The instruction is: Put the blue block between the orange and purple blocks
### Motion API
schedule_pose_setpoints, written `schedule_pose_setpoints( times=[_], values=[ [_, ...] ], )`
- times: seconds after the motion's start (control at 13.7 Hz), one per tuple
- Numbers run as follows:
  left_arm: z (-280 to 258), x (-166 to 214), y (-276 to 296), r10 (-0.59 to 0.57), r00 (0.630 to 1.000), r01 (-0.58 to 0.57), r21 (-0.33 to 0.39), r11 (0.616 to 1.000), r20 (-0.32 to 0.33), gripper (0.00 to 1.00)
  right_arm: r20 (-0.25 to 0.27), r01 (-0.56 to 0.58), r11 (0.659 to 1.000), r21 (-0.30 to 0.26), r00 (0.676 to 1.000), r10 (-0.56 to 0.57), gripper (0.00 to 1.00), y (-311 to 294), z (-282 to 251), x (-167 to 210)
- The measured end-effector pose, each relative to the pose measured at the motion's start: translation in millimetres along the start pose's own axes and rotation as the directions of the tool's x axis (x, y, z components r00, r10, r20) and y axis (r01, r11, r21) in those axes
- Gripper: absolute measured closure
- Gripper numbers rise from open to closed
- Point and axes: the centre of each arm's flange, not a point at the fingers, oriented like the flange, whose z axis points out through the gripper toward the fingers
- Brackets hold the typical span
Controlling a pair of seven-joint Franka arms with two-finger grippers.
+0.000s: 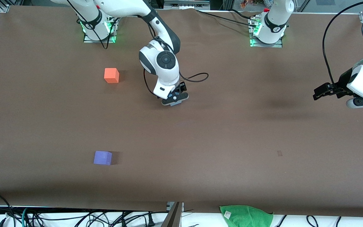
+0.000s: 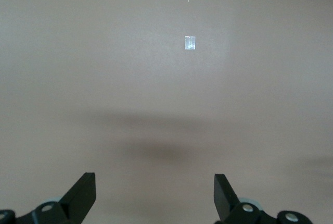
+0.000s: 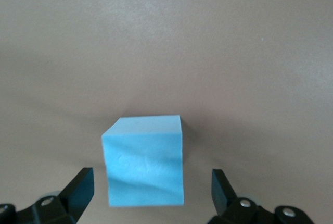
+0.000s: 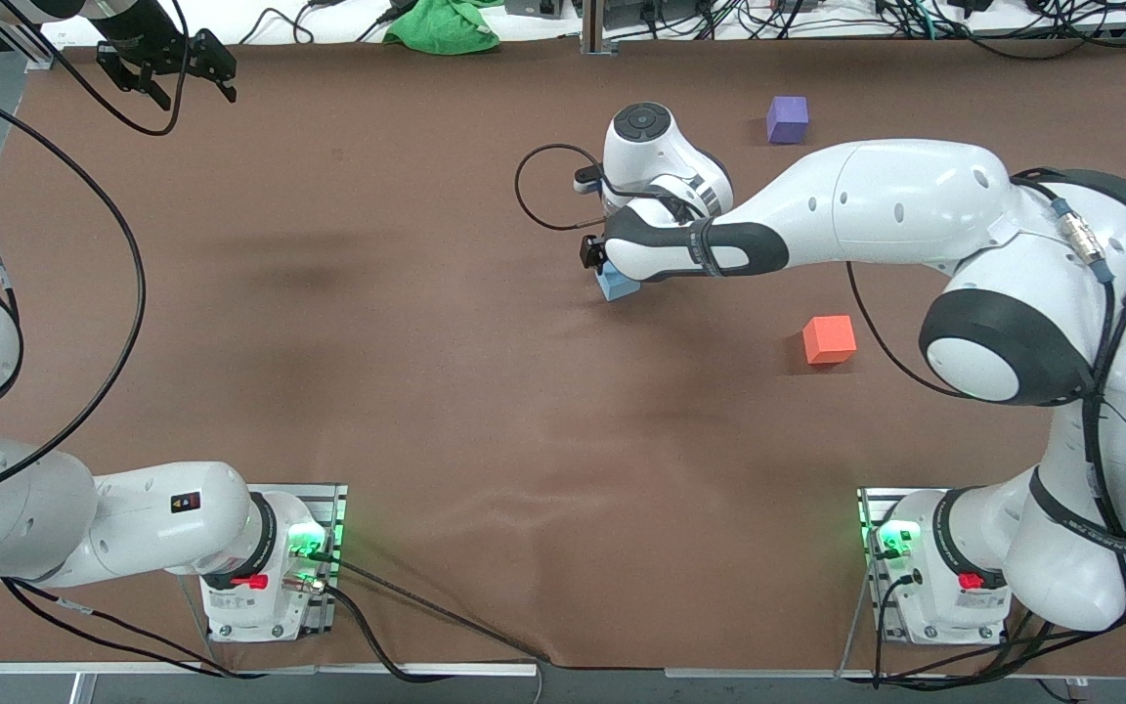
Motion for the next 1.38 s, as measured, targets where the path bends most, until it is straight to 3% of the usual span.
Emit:
schedule_pose_setpoints(
  times=[0.29,0.73,1.38],
  values=[
    [0,0,2,0.035,0.999,-0.035,0.000,0.999,0.000,0.00,0.000,0.014,1.000,0.009,1.000,-0.014,0.00,-11,-6,-16],
    [-10,1,-5,0.032,0.999,-0.032,0.000,0.999,-0.020,0.00,-0.041,0.034,0.999,0.029,0.999,-0.033,0.00,-20,17,-35],
    [-79,-2,-16,0.003,0.999,-0.004,-0.040,0.999,-0.036,0.00,-0.055,0.049,0.999,0.008,0.997,-0.049,0.00,-15,17,-32]
  ],
)
